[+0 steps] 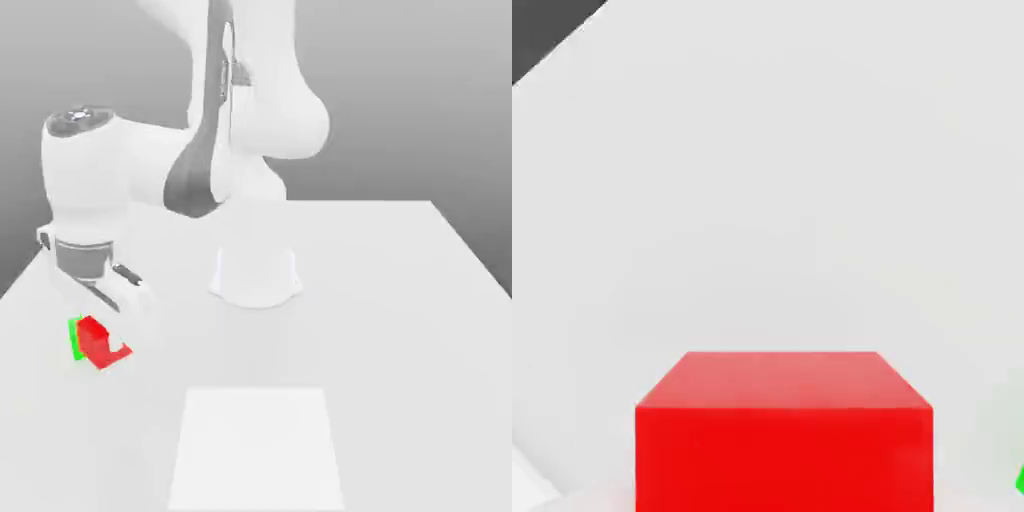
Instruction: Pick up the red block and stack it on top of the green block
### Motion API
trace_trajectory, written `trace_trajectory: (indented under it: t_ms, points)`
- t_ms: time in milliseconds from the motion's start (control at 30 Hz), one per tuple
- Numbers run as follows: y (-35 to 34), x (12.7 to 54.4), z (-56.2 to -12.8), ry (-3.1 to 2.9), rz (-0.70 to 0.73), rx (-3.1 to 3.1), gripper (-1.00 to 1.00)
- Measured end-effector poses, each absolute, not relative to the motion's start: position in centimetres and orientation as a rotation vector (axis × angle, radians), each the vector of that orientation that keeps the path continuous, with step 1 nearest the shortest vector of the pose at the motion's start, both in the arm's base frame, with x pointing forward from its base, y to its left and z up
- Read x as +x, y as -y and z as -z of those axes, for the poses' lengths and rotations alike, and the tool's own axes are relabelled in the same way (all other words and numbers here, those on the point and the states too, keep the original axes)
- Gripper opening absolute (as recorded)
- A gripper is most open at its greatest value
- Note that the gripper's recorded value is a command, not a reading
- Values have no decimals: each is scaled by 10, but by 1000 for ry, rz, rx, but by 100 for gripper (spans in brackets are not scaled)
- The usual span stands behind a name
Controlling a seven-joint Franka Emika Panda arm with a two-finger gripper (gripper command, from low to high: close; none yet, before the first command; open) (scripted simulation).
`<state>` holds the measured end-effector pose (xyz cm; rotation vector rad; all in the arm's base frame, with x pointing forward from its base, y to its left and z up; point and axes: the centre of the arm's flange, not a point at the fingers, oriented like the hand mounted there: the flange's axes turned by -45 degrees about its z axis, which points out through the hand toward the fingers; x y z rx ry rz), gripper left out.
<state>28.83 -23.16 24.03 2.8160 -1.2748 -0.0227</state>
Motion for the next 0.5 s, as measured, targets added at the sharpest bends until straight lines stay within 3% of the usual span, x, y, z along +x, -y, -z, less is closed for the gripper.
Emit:
trace_trajectory:
  t_ms: [167, 400, 433, 500]
  points:
    - [278, 199, -243, 1540, 4, 2731, -100]
    - [282, 190, -187, 1571, -1, 2723, -100]
    - [281, 189, -182, 1569, -1, 2723, 100]
    - [281, 190, -182, 1567, -1, 2725, 100]
